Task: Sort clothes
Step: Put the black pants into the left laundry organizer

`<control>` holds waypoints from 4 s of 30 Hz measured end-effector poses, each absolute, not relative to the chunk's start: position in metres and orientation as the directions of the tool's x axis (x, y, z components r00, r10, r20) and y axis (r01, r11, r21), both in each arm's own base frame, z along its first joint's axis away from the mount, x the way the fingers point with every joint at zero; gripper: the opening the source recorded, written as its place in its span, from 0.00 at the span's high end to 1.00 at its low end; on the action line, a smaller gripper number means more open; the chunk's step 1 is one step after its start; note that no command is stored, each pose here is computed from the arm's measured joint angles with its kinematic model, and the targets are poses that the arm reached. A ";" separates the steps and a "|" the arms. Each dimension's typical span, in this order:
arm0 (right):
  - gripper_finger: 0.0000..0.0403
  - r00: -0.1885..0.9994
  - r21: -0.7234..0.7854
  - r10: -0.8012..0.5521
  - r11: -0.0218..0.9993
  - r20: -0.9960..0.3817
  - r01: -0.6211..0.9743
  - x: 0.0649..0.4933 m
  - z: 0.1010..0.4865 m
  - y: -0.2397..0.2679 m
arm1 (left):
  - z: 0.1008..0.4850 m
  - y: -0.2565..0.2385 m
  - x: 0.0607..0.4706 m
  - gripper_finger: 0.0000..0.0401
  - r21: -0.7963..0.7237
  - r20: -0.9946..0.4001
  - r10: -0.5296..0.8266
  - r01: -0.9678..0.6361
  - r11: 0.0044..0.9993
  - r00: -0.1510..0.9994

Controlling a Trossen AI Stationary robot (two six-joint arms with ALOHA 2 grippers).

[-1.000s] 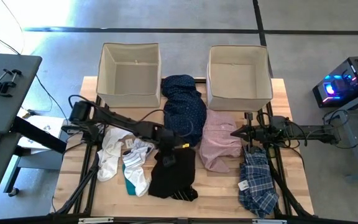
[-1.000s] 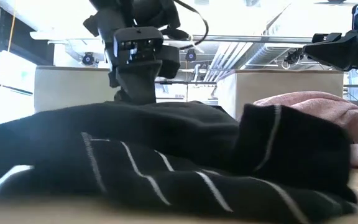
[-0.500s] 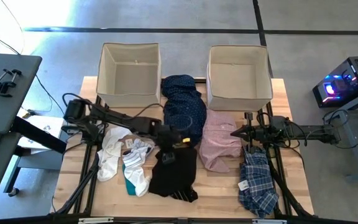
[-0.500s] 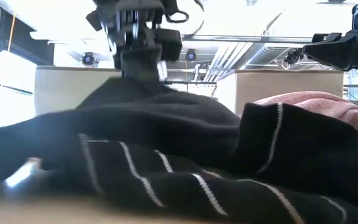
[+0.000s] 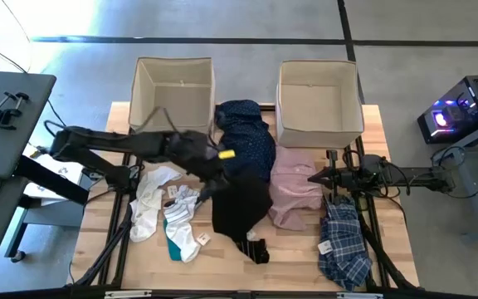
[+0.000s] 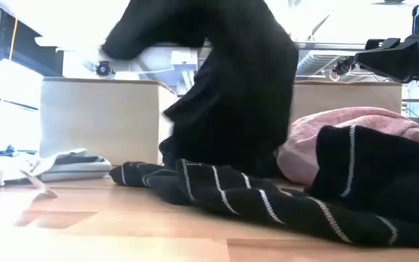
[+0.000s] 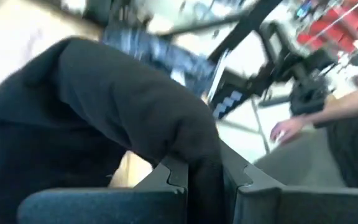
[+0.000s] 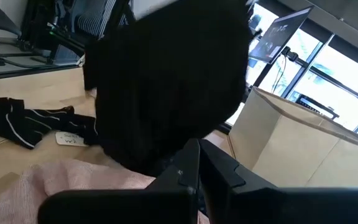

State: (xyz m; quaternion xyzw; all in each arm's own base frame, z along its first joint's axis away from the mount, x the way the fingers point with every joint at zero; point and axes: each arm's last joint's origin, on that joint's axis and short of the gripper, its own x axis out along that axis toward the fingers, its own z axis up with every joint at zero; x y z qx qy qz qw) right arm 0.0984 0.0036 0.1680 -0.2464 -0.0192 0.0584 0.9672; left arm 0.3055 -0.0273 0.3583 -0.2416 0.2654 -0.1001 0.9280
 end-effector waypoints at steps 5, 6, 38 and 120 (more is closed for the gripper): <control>1.00 0.993 -0.479 0.121 0.872 0.008 -0.103 0.098 0.168 0.004 | 0.406 -0.024 0.293 0.95 -0.454 -0.315 -0.248 0.084 0.887 0.916; 1.00 0.993 -0.479 0.122 0.872 0.009 -0.103 0.098 0.168 0.004 | 0.414 -0.024 0.291 0.95 -0.437 -0.290 -0.236 0.091 0.895 0.927; 1.00 0.993 -0.479 0.118 0.872 0.008 -0.099 0.098 0.168 0.003 | 0.525 0.040 0.255 0.92 -0.136 0.314 0.454 -0.433 0.891 0.834; 1.00 0.992 -0.479 0.124 0.872 0.009 -0.104 0.098 0.168 0.004 | 0.283 0.208 0.185 0.54 0.191 -0.876 0.468 -0.809 0.556 0.115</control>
